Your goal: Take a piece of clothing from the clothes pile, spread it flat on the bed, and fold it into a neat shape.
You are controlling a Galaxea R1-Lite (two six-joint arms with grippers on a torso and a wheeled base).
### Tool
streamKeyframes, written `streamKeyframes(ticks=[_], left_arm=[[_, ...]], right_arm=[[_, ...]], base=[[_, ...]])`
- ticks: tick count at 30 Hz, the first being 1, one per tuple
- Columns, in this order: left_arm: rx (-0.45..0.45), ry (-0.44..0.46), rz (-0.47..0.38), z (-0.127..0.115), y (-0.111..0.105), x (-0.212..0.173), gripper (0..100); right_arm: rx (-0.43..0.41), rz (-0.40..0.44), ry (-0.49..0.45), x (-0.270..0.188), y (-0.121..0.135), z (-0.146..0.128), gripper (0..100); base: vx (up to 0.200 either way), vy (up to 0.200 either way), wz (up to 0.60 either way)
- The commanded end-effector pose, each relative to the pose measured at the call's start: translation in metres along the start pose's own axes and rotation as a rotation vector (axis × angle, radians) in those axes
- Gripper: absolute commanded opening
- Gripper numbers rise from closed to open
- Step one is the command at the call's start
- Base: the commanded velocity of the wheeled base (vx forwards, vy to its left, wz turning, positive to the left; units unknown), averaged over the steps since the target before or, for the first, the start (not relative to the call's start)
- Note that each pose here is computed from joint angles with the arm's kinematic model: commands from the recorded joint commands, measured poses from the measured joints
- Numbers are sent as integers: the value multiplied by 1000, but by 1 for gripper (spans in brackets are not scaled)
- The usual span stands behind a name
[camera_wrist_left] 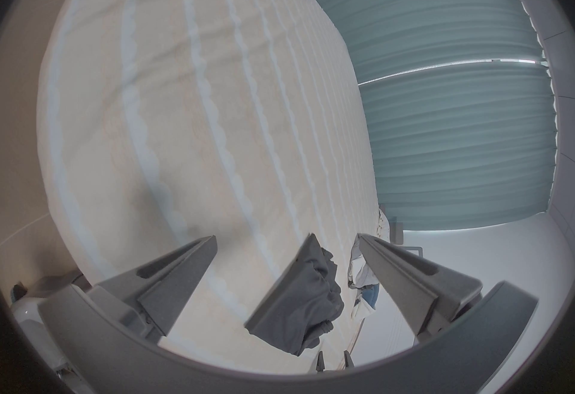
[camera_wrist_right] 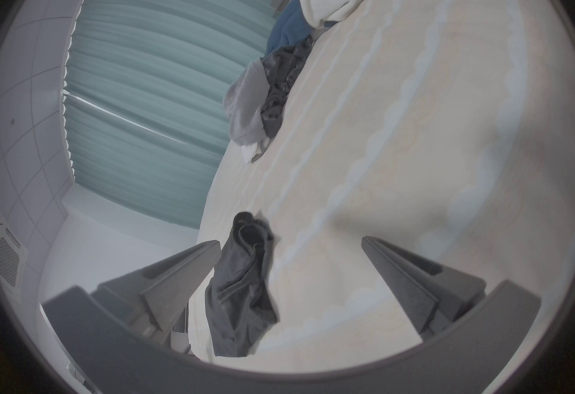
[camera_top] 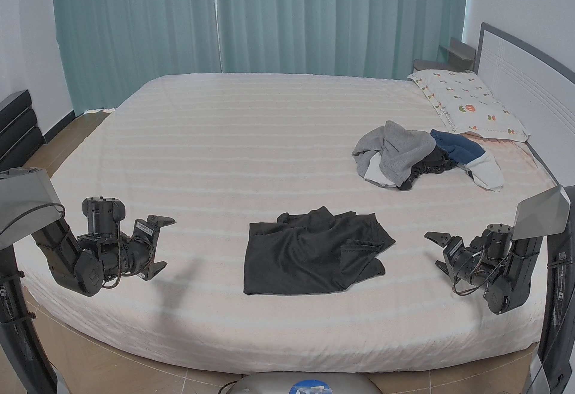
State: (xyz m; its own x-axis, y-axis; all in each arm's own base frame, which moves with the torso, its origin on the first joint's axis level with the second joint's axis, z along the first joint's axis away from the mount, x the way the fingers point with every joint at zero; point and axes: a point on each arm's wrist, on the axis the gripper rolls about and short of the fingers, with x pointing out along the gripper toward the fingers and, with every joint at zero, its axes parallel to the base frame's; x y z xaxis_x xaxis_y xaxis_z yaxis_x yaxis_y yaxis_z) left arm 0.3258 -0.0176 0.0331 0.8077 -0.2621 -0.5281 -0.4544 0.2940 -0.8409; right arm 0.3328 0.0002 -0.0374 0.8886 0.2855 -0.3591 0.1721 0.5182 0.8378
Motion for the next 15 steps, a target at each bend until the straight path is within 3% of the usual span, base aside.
streamKeyframes(ticks=[1,7,13,15], left_arm=[[0,1,1,0,1,1,100],[0,1,3,0,1,0,100],[2,7,2,0,1,1,100],[3,7,1,0,1,0,100]], right_arm=[[-4,10,-6,0,1,1,100],[-9,9,-5,0,1,0,100],[-32,11,-10,-1,5,-2,100],[-76,13,-49,-2,24,-9,100]], base=[[0,0,0],[0,0,0],[200,0,0],[200,0,0]])
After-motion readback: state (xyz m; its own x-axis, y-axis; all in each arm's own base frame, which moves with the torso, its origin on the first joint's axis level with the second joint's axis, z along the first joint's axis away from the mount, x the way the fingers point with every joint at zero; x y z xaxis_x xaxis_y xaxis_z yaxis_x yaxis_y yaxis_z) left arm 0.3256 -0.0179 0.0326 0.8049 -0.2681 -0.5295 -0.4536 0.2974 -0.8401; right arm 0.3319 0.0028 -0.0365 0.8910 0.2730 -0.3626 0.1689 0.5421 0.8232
